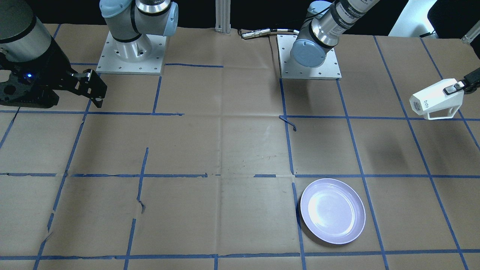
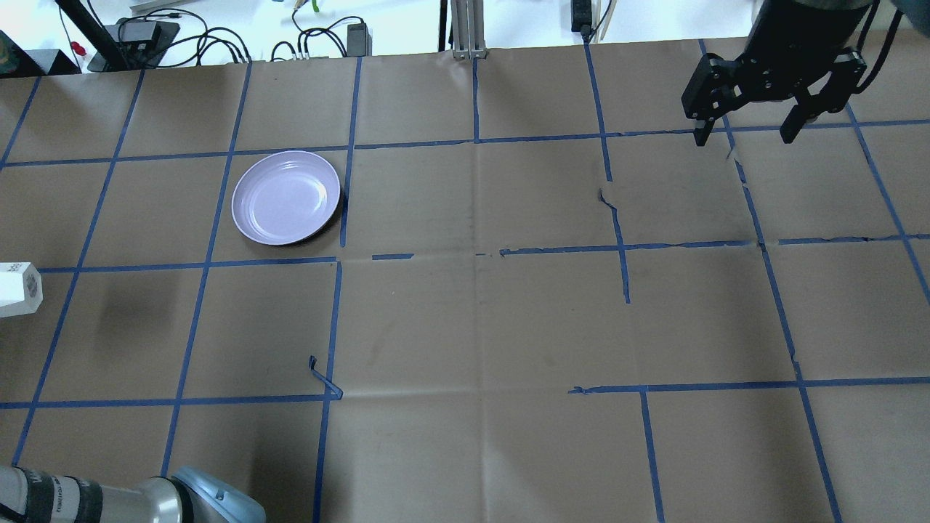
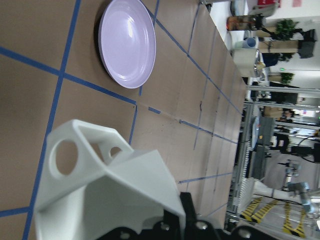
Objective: Flip cup and place on plate
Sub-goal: 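Carry the mug with the left gripper over the lavender plate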
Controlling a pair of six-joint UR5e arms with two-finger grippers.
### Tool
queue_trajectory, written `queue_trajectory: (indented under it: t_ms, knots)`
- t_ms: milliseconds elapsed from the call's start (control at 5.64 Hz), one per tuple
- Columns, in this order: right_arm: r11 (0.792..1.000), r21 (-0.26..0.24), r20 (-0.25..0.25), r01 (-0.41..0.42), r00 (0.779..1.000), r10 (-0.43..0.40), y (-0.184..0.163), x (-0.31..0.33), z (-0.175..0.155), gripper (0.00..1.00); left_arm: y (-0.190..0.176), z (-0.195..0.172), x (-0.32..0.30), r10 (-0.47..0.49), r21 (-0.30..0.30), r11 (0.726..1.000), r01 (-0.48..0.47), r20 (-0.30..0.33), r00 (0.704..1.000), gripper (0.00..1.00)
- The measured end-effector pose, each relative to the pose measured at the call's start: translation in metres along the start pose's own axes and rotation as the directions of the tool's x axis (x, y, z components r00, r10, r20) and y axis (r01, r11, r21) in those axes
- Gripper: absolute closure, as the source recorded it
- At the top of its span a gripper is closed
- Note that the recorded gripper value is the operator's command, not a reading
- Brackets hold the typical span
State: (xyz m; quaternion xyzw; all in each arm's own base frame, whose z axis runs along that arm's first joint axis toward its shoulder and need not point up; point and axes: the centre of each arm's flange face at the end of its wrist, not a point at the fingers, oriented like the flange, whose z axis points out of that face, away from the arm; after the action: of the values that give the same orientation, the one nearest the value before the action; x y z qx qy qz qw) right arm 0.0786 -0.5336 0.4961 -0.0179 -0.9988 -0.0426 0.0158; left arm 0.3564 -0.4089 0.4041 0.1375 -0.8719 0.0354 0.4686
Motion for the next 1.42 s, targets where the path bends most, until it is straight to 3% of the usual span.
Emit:
queue_trajectory:
  t_ms: [177, 355, 532, 710, 1065, 1242, 1419]
  knots:
    - [1.0, 0.0, 0.0, 0.0, 1.0, 0.0, 0.0, 0.0, 0.0, 0.0, -0.016, 0.022, 0.06, 0.022, -0.006, 1.0, -0.021, 0.162, 0.987, 1.0]
    - [1.0, -0.001, 0.0, 0.0, 1.0, 0.0, 0.0, 0.0, 0.0, 0.0, -0.034, 0.056, 0.116, 0.061, -0.03, 0.998, -0.054, 0.327, 0.943, 1.0]
    - [1.0, -0.001, 0.0, 0.0, 1.0, 0.0, 0.0, 0.0, 0.0, 0.0, -0.05, 0.104, 0.17, 0.114, -0.063, 0.993, -0.096, 0.476, 0.872, 1.0]
    - [1.0, -0.001, 0.0, 0.0, 1.0, 0.0, 0.0, 0.0, 0.0, 0.0, -0.061, 0.164, 0.222, 0.204, -0.113, 0.979, -0.171, 0.592, 0.78, 1.0]
    - [1.0, 0.0, 0.0, 0.0, 1.0, 0.0, 0.0, 0.0, 0.0, 0.0, -0.056, 0.285, 0.308, 0.407, -0.243, 0.906, -0.345, 0.723, 0.558, 1.0]
    - [1.0, -0.001, 0.0, 0.0, 1.0, 0.0, 0.0, 0.0, 0.0, 0.0, -0.05, 0.321, 0.324, 0.465, -0.303, 0.875, -0.378, 0.746, 0.477, 1.0]
    - [1.0, -0.001, 0.0, 0.0, 1.0, 0.0, 0.0, 0.0, 0.0, 0.0, -0.056, 0.341, 0.321, 0.487, -0.325, 0.86, -0.393, 0.753, 0.443, 1.0]
